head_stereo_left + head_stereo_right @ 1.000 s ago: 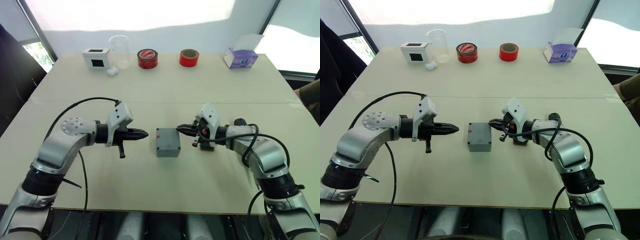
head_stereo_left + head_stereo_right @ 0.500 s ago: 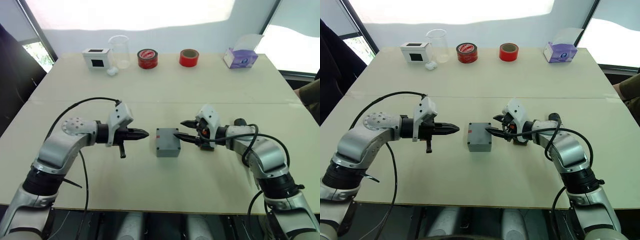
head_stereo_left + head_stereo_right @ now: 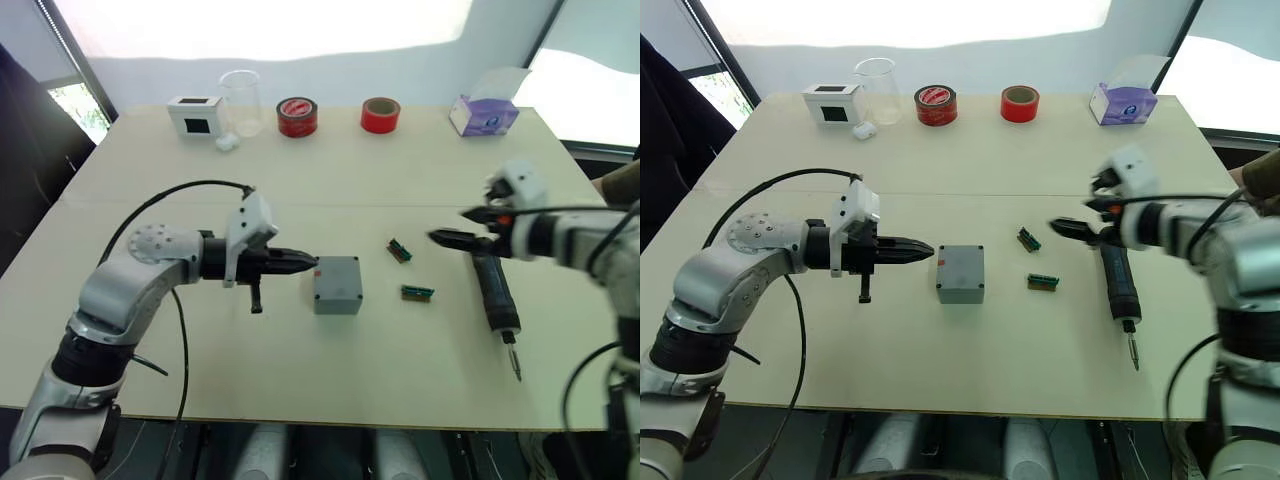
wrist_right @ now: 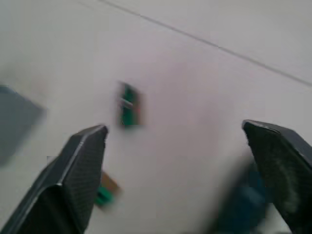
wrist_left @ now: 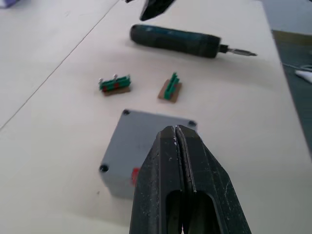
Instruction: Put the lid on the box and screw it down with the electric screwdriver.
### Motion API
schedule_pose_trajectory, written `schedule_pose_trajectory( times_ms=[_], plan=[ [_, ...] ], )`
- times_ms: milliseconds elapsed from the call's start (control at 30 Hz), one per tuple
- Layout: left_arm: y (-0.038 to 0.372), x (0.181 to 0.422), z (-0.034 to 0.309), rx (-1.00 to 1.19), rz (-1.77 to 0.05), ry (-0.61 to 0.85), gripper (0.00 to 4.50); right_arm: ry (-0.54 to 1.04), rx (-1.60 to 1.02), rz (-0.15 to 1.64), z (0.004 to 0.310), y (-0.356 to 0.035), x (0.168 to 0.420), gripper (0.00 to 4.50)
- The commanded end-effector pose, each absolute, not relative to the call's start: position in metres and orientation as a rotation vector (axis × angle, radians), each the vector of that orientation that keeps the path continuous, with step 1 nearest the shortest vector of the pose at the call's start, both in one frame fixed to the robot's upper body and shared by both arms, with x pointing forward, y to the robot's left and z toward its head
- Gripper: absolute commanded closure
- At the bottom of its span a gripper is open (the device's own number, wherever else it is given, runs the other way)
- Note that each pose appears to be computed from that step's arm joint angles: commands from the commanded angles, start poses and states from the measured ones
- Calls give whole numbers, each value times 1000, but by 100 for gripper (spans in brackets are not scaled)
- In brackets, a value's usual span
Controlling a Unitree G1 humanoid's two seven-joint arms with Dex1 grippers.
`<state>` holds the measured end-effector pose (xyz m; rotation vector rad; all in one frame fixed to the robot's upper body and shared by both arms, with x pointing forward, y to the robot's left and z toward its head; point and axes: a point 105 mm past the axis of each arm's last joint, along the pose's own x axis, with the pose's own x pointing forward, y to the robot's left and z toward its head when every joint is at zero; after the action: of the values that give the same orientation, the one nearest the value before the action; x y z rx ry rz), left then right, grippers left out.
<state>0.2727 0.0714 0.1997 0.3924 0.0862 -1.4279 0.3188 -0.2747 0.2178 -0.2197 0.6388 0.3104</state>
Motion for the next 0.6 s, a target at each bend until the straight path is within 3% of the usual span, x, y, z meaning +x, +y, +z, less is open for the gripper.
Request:
schedule_pose_trajectory(
  times_ms=[33, 200, 600],
  plan=[
    [63, 261, 199, 495, -1528, 50, 450, 808, -166, 339, 207, -279, 299, 2],
    [55, 257, 197, 549, -1596, 27, 450, 1007, -49, 349, 179, -286, 275, 2],
    [50, 248, 194, 512, -1579, 10, 450, 1122, 32, 318, 147, -286, 280, 2]
  ],
)
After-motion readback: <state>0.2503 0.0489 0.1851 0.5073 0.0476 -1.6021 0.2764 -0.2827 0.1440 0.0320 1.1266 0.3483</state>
